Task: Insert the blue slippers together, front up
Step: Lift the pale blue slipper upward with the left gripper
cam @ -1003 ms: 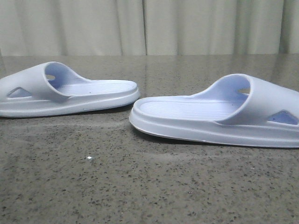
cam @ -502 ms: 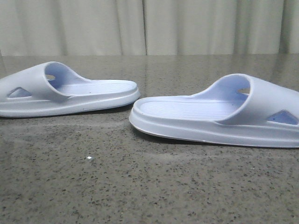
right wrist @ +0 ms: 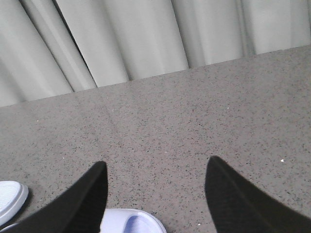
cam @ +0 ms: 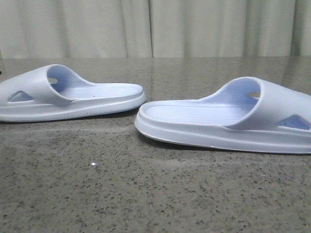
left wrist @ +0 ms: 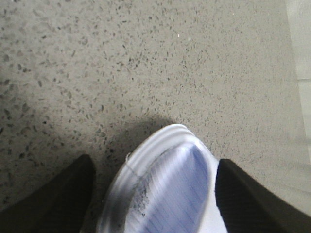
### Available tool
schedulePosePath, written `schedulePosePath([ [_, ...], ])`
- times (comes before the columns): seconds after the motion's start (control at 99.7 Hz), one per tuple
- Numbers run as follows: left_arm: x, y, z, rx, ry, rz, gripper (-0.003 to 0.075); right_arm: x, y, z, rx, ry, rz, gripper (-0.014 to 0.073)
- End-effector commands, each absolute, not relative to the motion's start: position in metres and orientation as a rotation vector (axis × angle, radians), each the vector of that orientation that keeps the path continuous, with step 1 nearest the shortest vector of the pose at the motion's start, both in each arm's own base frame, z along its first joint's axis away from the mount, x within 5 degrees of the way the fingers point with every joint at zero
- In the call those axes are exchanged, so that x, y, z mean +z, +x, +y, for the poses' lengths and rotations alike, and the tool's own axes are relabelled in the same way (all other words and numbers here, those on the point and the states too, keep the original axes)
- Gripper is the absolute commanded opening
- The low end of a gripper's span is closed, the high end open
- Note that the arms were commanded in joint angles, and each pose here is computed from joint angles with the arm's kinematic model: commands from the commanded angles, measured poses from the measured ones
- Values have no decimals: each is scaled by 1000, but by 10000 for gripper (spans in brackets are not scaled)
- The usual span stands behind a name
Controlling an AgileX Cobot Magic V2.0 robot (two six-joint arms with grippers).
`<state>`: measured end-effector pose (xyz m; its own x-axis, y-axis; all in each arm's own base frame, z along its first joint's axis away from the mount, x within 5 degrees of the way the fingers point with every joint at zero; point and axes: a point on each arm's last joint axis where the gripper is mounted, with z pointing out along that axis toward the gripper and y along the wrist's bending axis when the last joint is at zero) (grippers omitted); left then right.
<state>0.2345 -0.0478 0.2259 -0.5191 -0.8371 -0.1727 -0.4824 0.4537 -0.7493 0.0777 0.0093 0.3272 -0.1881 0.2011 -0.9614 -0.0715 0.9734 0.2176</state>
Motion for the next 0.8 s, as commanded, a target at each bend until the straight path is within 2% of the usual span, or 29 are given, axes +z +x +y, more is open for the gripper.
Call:
schedulePosePath([
  [0.0,223,234,-56,-922,-1088,2240,475,346,80,8,248,101,1635,379],
  [0.171,223,232,-64,-921,-1010,2280,472,346,80,8,248,101,1635,379],
  [0.341,222,231,-65,-917,-981,2297,405,346,80,8,248,101,1635,379],
  [0.482,222,231,-65,-914,-978,2299,306,346,80,9,250,102,1637,379],
  [0.742,223,232,-64,-907,-981,2288,28,345,79,9,251,102,1649,379],
  [0.793,223,232,-64,-906,-981,2286,17,344,79,9,251,102,1650,379],
])
